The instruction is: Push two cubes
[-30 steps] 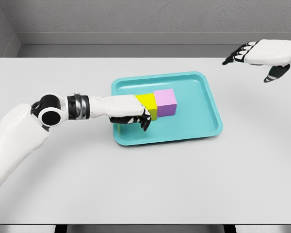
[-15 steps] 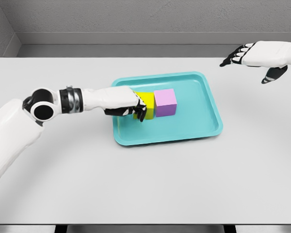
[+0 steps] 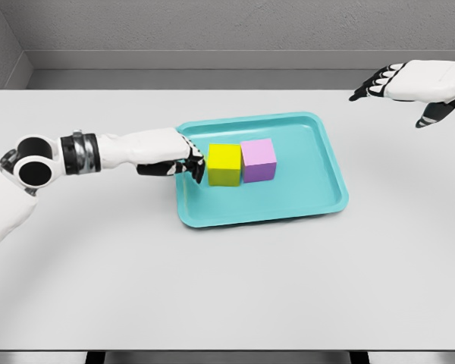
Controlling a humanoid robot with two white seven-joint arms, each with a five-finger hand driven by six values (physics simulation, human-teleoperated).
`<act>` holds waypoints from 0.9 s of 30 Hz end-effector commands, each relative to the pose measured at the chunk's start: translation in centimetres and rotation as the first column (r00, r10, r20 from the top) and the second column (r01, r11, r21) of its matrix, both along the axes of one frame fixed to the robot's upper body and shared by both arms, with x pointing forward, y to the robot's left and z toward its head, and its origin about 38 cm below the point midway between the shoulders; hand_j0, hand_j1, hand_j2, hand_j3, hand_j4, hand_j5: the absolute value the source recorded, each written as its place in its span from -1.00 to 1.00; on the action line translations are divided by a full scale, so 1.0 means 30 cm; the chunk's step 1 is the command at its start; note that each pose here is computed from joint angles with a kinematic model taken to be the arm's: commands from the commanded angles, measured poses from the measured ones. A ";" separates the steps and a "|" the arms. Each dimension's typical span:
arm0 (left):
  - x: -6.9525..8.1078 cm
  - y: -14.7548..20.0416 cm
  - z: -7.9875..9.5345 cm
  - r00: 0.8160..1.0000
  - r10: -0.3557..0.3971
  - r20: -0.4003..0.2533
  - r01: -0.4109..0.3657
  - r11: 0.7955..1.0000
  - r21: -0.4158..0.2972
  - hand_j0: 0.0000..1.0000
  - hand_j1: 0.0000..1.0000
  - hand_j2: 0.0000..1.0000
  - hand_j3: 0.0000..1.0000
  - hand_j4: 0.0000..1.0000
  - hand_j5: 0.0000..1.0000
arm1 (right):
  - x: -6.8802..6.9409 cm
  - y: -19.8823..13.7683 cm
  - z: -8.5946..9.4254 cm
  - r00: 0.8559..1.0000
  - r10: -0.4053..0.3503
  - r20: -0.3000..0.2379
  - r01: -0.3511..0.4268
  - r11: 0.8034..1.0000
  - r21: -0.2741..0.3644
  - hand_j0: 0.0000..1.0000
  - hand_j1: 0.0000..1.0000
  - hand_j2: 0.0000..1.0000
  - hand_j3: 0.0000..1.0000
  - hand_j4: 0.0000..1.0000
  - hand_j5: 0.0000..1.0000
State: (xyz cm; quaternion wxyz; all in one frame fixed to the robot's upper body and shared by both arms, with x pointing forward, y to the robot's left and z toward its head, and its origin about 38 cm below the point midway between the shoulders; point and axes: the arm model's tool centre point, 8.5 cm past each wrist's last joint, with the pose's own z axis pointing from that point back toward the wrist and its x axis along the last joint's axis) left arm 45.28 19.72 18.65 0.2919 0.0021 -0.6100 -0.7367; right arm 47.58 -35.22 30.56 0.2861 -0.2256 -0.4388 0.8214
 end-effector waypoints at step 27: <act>0.045 -0.110 -0.082 0.998 0.014 -0.061 -0.016 0.999 -0.034 -0.28 -0.28 -0.28 -0.28 -0.28 -0.28 | -0.006 0.030 -0.033 0.999 0.024 -0.025 -0.024 1.000 -0.012 1.00 1.00 1.00 1.00 1.00 1.00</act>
